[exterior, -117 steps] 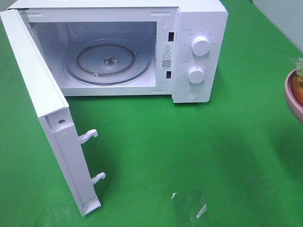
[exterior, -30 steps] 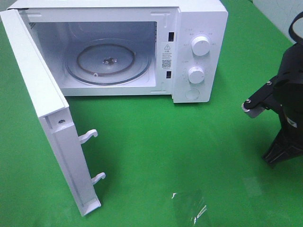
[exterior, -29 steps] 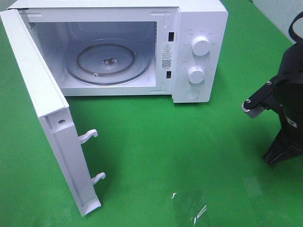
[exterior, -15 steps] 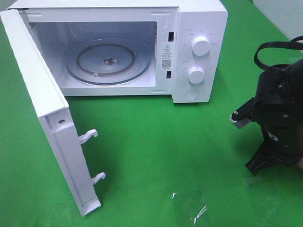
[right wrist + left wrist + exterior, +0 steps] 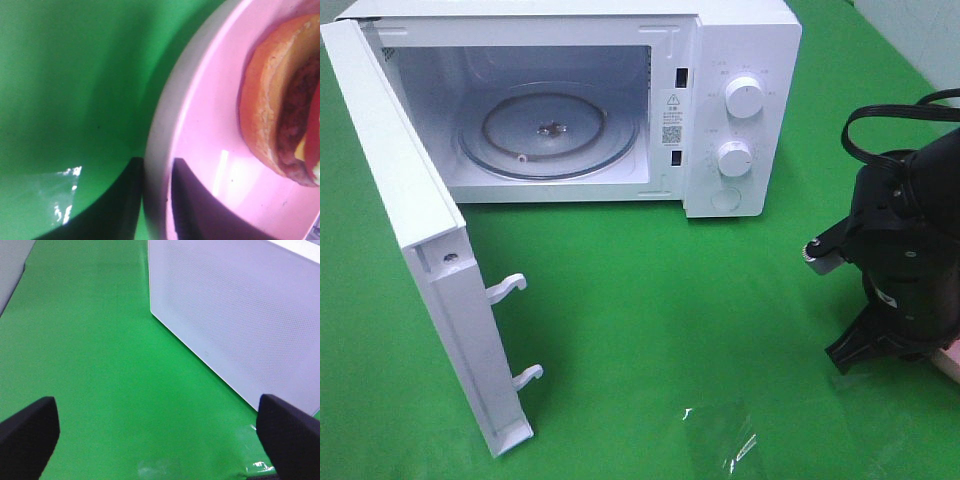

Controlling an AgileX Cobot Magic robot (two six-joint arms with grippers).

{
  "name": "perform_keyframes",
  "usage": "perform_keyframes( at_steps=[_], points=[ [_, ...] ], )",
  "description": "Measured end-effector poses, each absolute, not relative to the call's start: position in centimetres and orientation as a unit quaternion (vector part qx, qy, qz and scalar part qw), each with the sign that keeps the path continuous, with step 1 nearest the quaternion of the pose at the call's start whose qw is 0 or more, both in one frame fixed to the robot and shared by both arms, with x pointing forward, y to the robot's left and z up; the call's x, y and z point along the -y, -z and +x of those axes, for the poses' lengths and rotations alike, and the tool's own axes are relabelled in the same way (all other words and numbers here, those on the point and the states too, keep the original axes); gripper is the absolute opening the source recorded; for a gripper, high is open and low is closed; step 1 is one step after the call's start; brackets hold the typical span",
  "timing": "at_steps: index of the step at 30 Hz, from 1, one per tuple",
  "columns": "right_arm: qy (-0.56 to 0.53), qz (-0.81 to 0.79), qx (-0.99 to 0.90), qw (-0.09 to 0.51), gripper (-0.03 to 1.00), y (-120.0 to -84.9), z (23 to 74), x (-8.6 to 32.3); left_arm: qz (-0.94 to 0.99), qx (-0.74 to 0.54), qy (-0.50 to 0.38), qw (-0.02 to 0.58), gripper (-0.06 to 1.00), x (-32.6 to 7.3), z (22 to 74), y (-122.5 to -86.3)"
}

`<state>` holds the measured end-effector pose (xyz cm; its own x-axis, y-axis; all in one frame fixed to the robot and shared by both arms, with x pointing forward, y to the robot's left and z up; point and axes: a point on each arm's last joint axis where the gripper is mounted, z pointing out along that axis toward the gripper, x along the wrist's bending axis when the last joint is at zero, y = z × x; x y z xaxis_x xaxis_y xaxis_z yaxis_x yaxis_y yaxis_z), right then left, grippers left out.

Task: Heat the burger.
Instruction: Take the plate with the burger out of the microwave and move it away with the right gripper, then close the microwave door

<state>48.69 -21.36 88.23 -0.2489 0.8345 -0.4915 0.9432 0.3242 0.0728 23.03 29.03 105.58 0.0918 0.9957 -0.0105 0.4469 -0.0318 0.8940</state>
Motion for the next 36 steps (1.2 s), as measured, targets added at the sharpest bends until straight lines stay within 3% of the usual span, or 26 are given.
perform_keyframes(
  at_steps=[6,9,18,27,36],
  points=[
    [0.112,0.581,-0.778,0.212,0.38,-88.6,48.4,21.2,0.627,-0.575,-0.351,0.391,0.99,-29.0,23.0,-105.6],
    [0.094,0.581,-0.781,0.208,0.41,-89.4,48.3,21.0,0.627,-0.575,-0.351,0.391,0.99,-29.0,23.0,-105.6],
    [-0.031,0.547,-0.81,0.208,0.51,-95.6,47.2,20.4,0.627,-0.575,-0.351,0.391,0.99,-29.0,23.0,-105.6],
    [-0.15,0.53,-0.811,0.197,0.75,-102.2,43.6,21.1,0.627,-0.575,-0.351,0.391,0.99,-29.0,23.0,-105.6],
    [-0.18,0.537,-0.805,0.173,0.76,-105.6,39.2,22.8,0.627,-0.575,-0.351,0.391,0.99,-29.0,23.0,-105.6]
  ],
)
